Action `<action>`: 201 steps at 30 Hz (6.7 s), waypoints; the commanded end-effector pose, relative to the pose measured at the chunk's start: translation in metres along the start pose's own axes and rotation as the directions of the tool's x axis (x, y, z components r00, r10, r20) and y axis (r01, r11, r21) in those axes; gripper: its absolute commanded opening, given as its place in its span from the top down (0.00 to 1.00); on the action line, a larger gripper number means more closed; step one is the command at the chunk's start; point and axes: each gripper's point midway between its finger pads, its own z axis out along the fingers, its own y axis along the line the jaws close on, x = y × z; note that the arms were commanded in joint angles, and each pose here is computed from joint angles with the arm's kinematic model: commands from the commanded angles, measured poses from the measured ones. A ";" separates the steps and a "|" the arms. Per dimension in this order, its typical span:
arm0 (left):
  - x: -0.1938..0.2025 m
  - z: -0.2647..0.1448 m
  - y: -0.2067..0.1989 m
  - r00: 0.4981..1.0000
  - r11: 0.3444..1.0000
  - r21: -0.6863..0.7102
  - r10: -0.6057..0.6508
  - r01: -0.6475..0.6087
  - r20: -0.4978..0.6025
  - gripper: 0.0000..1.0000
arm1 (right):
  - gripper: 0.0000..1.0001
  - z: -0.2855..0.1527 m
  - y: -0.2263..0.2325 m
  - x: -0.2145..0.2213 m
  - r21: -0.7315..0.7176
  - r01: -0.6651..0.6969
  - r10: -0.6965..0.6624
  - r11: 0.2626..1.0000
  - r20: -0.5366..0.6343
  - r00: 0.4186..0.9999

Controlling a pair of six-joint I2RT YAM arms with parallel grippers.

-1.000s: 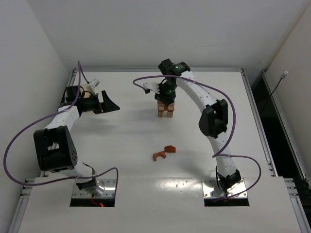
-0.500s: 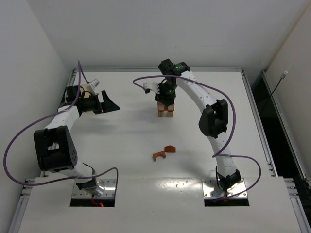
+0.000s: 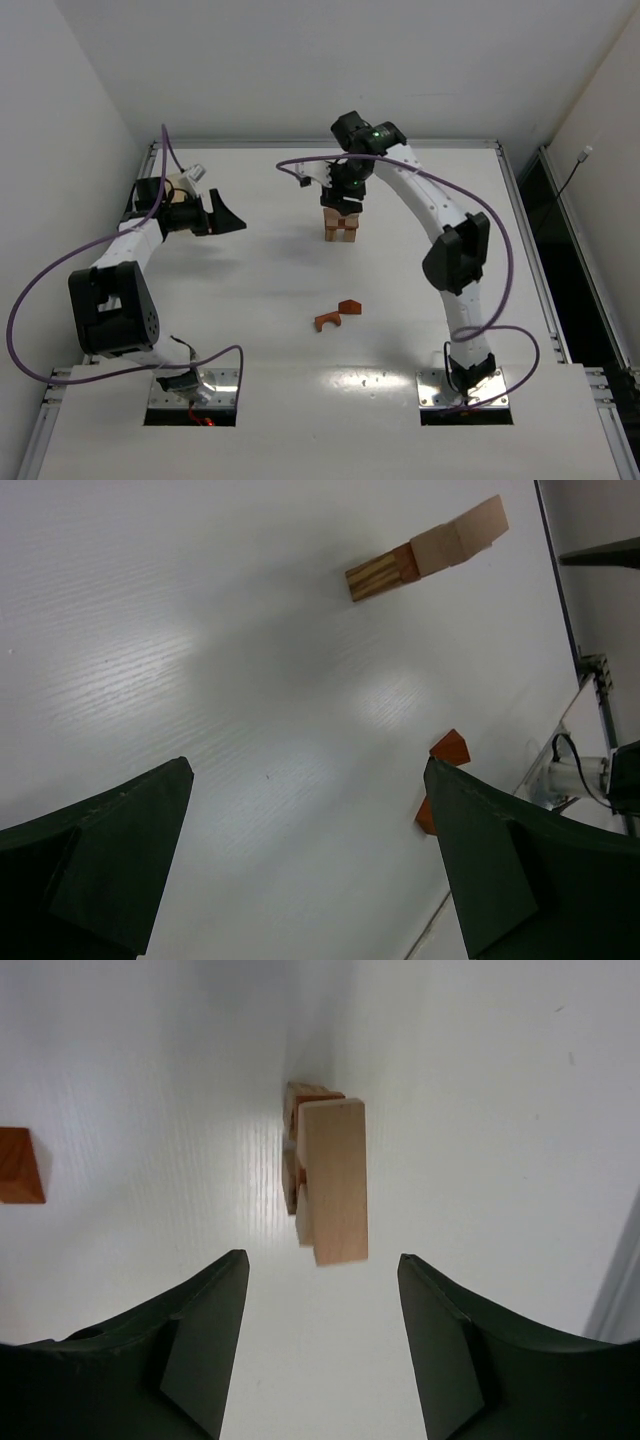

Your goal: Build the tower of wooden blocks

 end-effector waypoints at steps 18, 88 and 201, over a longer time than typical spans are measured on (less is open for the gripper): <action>0.154 0.013 -0.156 0.614 0.672 0.334 0.740 -0.661 -0.275 0.00 | 0.26 -0.164 0.032 0.115 0.242 -0.570 0.494 0.785 0.311 0.812; 0.206 0.096 -0.130 0.277 0.308 0.031 0.892 -0.951 -0.357 1.00 | 0.31 -0.136 0.054 0.153 -0.264 -0.715 0.757 0.647 0.333 0.562; 0.125 0.039 -0.166 -0.373 -0.410 -0.409 0.912 -0.815 -0.170 1.00 | 0.76 0.018 0.201 -0.093 -0.451 -0.220 0.272 0.865 0.051 0.961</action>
